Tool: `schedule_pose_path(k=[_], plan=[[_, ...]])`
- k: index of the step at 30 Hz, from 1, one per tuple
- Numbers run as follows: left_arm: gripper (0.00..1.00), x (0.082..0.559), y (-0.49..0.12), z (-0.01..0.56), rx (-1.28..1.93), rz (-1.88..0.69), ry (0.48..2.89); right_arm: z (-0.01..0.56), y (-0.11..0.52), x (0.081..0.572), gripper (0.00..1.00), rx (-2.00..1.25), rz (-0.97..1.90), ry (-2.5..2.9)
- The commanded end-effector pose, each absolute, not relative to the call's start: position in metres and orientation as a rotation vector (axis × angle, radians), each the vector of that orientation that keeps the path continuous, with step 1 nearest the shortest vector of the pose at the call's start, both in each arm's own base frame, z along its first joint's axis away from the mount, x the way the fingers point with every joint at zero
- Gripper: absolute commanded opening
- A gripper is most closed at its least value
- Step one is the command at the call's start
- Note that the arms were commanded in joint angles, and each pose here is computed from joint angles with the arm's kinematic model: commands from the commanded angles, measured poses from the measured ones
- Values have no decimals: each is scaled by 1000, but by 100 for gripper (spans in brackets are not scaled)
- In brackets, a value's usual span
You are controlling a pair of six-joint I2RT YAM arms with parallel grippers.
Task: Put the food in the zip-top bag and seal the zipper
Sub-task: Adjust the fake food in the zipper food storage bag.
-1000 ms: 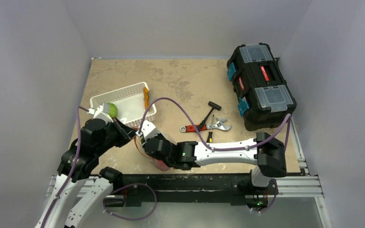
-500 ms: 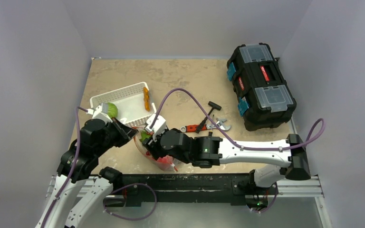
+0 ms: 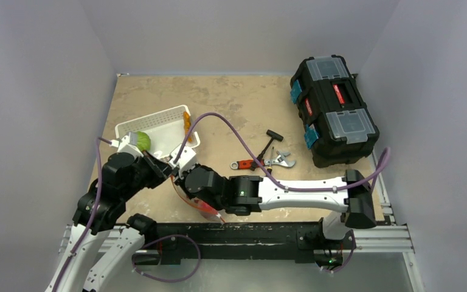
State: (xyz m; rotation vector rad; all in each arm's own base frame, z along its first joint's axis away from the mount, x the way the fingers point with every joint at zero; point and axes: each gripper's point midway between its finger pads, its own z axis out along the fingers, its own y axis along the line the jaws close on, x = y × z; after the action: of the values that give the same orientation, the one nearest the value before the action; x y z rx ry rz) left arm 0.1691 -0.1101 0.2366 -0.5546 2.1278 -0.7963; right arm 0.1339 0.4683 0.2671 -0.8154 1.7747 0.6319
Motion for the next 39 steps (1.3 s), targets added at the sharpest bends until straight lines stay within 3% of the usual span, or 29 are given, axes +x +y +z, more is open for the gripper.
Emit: schedule_pose_path(k=[1, 8, 13, 17, 22, 26, 29, 39], plan=[[0, 170, -110, 267, -554, -853, 2031, 254, 467, 158, 9, -726, 482, 1748], [0, 168, -108, 269, -568, -853, 2020, 178, 449, 166, 3, -768, 296, 1810], [0, 167, -105, 267, -582, -846, 2015, 198, 442, 164, 6, -764, 334, 1778], [0, 167, -98, 267, -609, -819, 1991, 232, 450, 148, 19, -805, 486, 1770], [0, 165, -93, 268, -634, -805, 1976, 275, 447, 119, 51, -875, 695, 1759], [0, 165, -91, 267, -644, -799, 1969, 293, 430, 93, 71, -958, 841, 1751], [0, 165, -90, 268, -651, -798, 1965, 299, 412, 75, 78, -1027, 927, 1719], [0, 167, -92, 269, -665, -815, 1956, 246, 372, 53, 81, -1129, 919, 1648]])
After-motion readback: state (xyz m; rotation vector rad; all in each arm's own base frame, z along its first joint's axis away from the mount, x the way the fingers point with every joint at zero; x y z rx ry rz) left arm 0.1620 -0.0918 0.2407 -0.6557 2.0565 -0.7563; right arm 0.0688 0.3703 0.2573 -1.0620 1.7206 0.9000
